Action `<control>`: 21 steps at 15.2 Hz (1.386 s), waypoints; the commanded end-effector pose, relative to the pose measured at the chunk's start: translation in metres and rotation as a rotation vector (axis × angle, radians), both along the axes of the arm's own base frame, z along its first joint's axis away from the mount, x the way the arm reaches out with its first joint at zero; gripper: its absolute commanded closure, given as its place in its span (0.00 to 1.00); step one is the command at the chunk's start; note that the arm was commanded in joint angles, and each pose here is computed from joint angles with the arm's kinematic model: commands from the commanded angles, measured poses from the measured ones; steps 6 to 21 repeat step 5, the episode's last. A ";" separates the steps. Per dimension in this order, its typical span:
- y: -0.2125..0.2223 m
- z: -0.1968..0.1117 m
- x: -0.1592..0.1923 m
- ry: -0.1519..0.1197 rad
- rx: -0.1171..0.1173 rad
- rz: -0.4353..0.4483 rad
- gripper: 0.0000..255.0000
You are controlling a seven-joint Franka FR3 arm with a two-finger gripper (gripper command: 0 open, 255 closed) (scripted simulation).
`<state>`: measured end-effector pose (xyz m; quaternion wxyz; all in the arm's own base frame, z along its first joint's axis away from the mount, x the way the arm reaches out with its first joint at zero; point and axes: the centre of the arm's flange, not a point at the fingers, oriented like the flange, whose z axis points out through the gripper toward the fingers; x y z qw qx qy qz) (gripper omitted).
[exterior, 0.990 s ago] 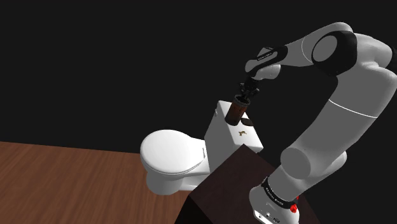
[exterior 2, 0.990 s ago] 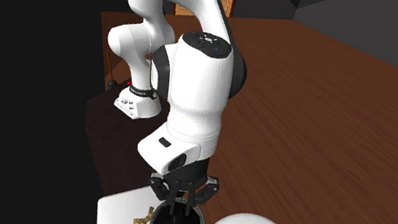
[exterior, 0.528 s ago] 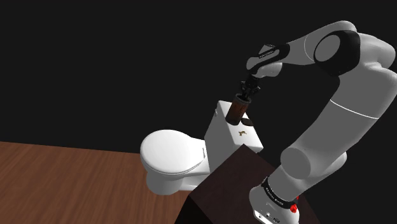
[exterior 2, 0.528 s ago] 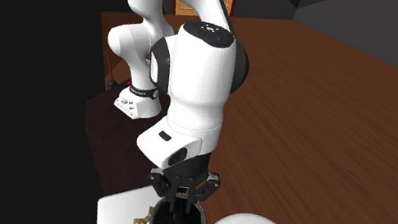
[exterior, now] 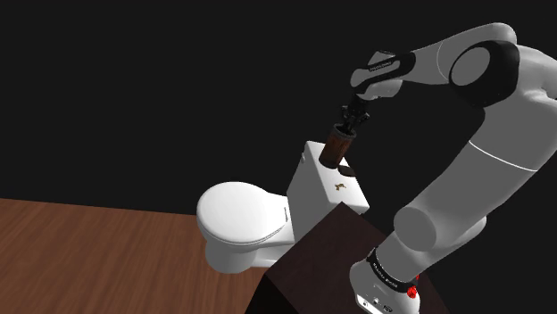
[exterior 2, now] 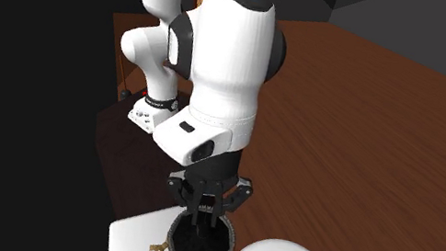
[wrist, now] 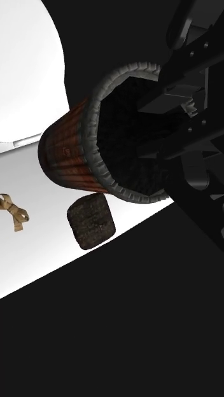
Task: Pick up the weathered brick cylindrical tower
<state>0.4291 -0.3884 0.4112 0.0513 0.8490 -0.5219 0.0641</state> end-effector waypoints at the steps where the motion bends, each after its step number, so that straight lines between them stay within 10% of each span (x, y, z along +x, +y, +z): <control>1: 0.000 0.012 -0.001 -0.001 -0.001 0.000 1.00; 21: 0.000 0.023 -0.001 -0.001 -0.001 0.000 1.00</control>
